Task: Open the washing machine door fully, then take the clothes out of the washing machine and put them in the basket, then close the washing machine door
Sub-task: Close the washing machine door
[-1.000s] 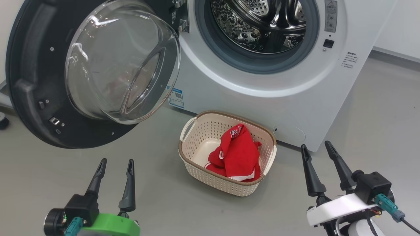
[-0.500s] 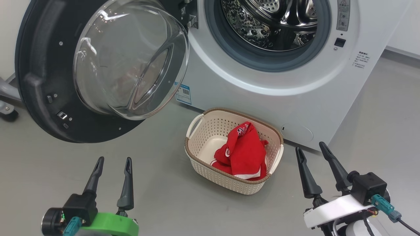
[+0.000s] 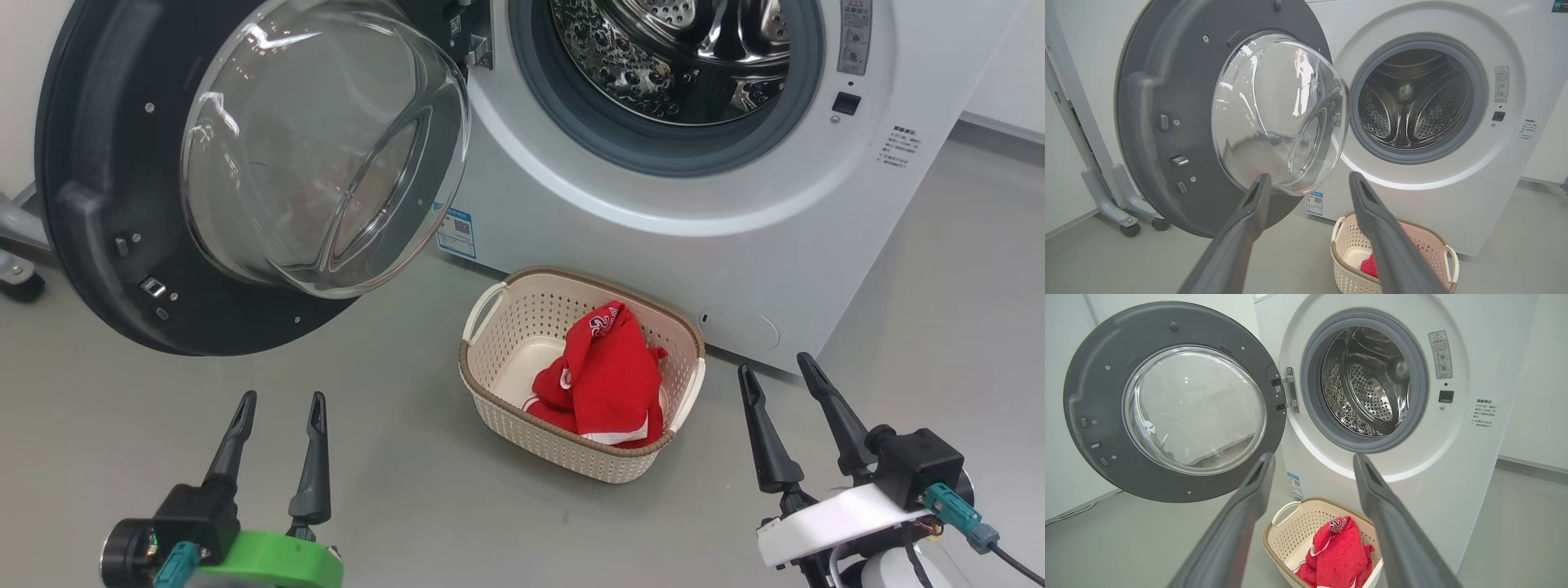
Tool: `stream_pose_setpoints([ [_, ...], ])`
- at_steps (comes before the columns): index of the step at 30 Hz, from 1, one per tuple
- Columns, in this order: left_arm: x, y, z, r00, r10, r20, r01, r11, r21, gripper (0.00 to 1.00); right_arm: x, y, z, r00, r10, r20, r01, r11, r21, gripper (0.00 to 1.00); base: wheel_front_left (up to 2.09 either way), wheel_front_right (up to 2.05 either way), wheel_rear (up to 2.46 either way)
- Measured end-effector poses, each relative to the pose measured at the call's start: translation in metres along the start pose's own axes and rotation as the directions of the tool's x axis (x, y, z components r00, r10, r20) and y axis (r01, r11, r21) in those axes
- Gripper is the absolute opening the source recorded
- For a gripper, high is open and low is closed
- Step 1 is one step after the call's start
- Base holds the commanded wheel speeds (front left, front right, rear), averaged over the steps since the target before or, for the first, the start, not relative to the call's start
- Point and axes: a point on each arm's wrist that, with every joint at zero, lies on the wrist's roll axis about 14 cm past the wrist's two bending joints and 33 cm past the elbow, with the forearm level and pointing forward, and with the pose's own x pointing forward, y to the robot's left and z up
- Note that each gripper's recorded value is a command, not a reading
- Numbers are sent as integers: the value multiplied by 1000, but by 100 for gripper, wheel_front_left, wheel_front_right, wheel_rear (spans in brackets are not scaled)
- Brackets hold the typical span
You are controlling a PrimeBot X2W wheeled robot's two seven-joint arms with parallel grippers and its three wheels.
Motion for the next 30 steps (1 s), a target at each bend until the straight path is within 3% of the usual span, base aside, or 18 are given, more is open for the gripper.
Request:
stream_pose_setpoints([
  [26, 9, 4, 4, 1000, 20, 10, -20, 1000, 10, 100, -2, -6, -5, 1000, -12, -11, 12, 1000, 13, 100, 0, 0, 0],
  [27, 10, 6, 6, 1000, 25, 16, -25, 1000, 13, 68, -1, -6, -5, 1000, -13, -10, 13, 1000, 15, 100, 0, 0, 0],
  [28, 11, 7, 8, 999, 31, 23, -31, 999, 15, 28, -1, -8, -5, 1000, -16, -9, 16, 1000, 16, 100, 0, 0, 0],
  [29, 13, 9, 11, 999, 37, 31, -37, 999, 17, 0, -1, -9, -6, 1000, -19, -11, 19, 1000, 17, 100, 0, 0, 0],
  [30, 15, 11, 13, 998, 43, 37, -44, 999, 21, 0, -2, -12, -7, 1000, -23, -16, 23, 1000, 11, 100, 0, 0, 0],
])
